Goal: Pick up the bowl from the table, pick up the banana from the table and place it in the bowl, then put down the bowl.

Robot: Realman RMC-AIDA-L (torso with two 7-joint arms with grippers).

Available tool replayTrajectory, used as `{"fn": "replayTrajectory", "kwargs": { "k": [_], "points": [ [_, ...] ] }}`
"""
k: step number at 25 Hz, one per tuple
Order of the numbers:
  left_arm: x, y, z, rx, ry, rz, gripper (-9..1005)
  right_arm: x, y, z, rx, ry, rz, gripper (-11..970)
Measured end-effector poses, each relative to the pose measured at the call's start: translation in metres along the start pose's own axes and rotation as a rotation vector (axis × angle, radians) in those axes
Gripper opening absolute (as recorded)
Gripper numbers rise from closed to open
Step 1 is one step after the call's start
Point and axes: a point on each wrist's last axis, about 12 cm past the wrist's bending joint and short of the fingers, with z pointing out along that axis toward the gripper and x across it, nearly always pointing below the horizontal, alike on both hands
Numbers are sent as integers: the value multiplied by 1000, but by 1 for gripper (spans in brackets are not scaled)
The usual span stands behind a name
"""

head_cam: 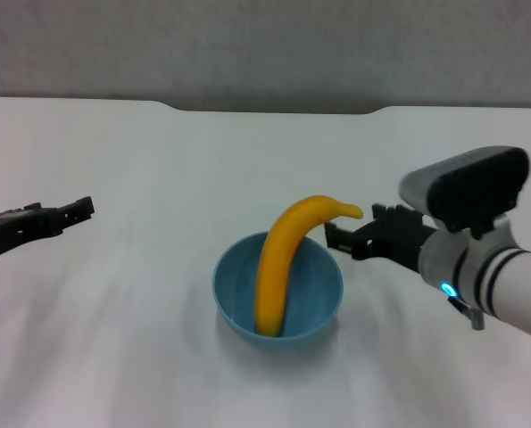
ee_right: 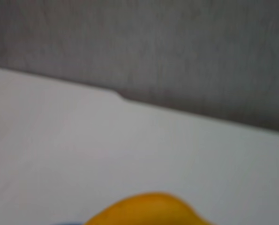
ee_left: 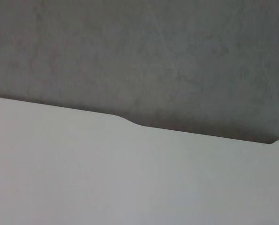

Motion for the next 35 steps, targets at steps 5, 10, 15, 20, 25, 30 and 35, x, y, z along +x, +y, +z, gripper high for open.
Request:
{"fn": "replayTrajectory", "kwargs": {
  "k": [5, 10, 15, 20, 25, 30, 35],
  "points": [
    [3, 11, -1, -30, -22, 33, 849, 5, -9, -11, 22, -154, -28, 836],
    [12, 22, 0, -33, -68, 58, 848, 21, -31, -16, 69, -250, -16, 834],
    [28, 25, 3, 7, -135, 135, 848, 45, -49, -22, 103, -321, -13, 831],
    [50, 34, 8, 7, -199, 189, 847, 67, -65, -26, 125, -335, 9, 830],
    [66, 34, 5, 44, -305, 234, 847, 79, -74, -28, 129, -326, 52, 828],
    [80, 32, -2, 59, -455, 253, 847, 88, -72, -33, 74, -364, 49, 827],
    [84, 28, -5, 77, -519, 259, 847, 92, -68, -39, 37, -406, 24, 827]
  ]
}}
